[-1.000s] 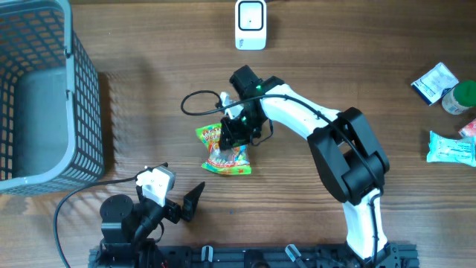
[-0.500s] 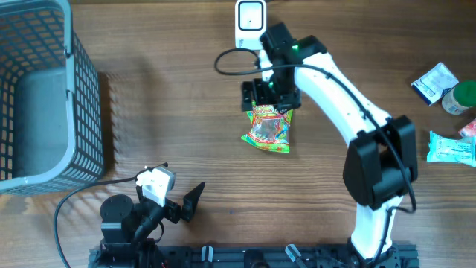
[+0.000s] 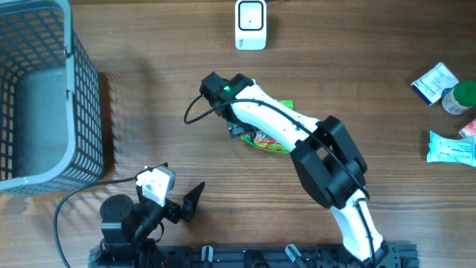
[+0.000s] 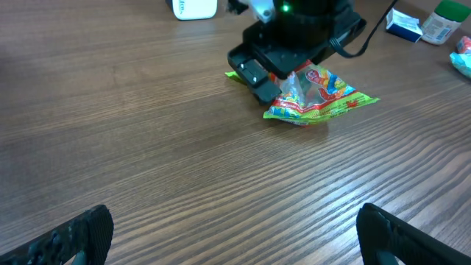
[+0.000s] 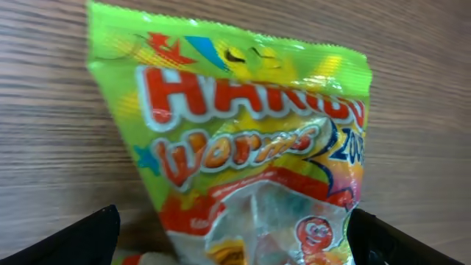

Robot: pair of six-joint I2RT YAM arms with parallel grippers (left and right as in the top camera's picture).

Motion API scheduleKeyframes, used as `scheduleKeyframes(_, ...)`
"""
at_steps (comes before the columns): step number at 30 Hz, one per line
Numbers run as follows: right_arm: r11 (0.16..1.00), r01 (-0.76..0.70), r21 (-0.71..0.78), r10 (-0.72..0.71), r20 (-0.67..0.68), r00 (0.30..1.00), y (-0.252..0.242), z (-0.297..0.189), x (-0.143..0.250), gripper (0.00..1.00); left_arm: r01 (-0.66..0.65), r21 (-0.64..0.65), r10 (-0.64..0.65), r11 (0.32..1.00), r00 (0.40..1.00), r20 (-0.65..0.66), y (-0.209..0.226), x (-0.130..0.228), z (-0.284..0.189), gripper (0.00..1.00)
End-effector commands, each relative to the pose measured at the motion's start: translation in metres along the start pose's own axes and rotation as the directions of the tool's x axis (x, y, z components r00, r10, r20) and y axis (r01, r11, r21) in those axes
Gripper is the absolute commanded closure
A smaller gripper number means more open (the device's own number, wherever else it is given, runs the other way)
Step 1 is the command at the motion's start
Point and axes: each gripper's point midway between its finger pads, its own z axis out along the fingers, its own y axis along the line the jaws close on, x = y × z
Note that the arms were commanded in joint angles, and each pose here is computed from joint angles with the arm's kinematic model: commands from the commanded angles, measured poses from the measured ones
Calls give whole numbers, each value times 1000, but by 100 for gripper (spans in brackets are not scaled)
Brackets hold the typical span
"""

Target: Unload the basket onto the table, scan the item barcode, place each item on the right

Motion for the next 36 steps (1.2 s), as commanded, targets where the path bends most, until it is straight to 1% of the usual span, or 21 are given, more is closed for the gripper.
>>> scheduleKeyframes(1,986,0,169,12,-69,998,-12,35,17,1,-1,4,1,1000,1000,4,-1,0,0,0)
scheduleKeyframes(2,982,8,188,12,-104,995,-13,42,25,14,-1,4,1,1000,1000,5,-1,0,0,0)
scheduleKeyframes(4,977,10,214,24,-152,988,-13,53,36,73,-1,4,1,1000,1000,4,-1,0,0,0)
scheduleKeyframes(6,982,-23,189,54,-157,986,-8,50,36,92,-1,4,1,1000,1000,5,-1,0,0,0)
scheduleKeyframes(7,988,-36,150,62,-175,983,-2,44,34,95,-1,4,1,1000,1000,5,-1,0,0,0)
scheduleKeyframes(9,997,-44,69,56,-193,979,7,21,23,96,-1,4,1,1000,1000,5,-1,0,0,0)
scheduleKeyframes(11,981,34,-192,-75,-207,976,34,-16,7,96,-1,4,1,1000,1000,4,-1,0,0,0)
scheduleKeyframes(12,887,92,-452,-192,-180,965,56,-56,1,96,-1,4,1,1000,1000,5,-1,0,0,0)
scheduleKeyframes(13,806,114,-581,-242,-148,959,64,-81,0,96,-1,4,1,1000,1000,5,-1,0,0,0)
scheduleKeyframes(15,585,145,-798,-316,-59,947,65,-133,-1,95,-1,4,1,1000,1000,5,-1,0,0,0)
scheduleKeyframes(17,343,157,-926,-361,25,932,63,-168,0,95,-1,4,1,1000,1000,4,-1,0,0,0)
scheduleKeyframes(18,185,160,-970,-360,85,929,59,-184,-3,95,-1,4,1,1000,1000,4,-1,0,0,0)
scheduleKeyframes(20,5,154,-988,-320,145,936,47,-199,-11,95,-1,4,1,1000,1000,5,-1,0,0,0)
scheduleKeyframes(22,-286,206,-936,-196,267,943,29,-227,-24,95,-1,4,1,1000,1000,5,-1,0,0,0)
scheduleKeyframes(23,-364,255,-896,-133,321,938,23,-232,-28,95,-1,4,1,1000,1000,5,-1,0,0,0)
scheduleKeyframes(28,-517,468,-717,69,510,858,33,-219,-38,95,-1,4,1,1000,1000,5,-1,0,0,0)
scheduleKeyframes(30,-519,526,-674,97,565,819,41,-211,-37,95,-1,4,1,1000,1000,5,-1,0,0,0)
scheduleKeyframes(31,-521,613,-594,140,650,747,50,-216,-39,95,-1,4,1,1000,1000,4,-1,0,0,0)
scheduleKeyframes(32,-524,630,-574,145,669,729,53,-220,-42,95,-1,4,1,1000,1000,5,-1,0,0,0)
scheduleKeyframes(34,-535,607,-587,116,660,742,57,-228,-51,95,-1,4,1,1000,1000,4,-1,0,0,0)
scheduleKeyframes(36,-548,495,-674,22,580,815,57,-242,-63,96,-1,4,1,1000,1000,4,-1,0,0,0)
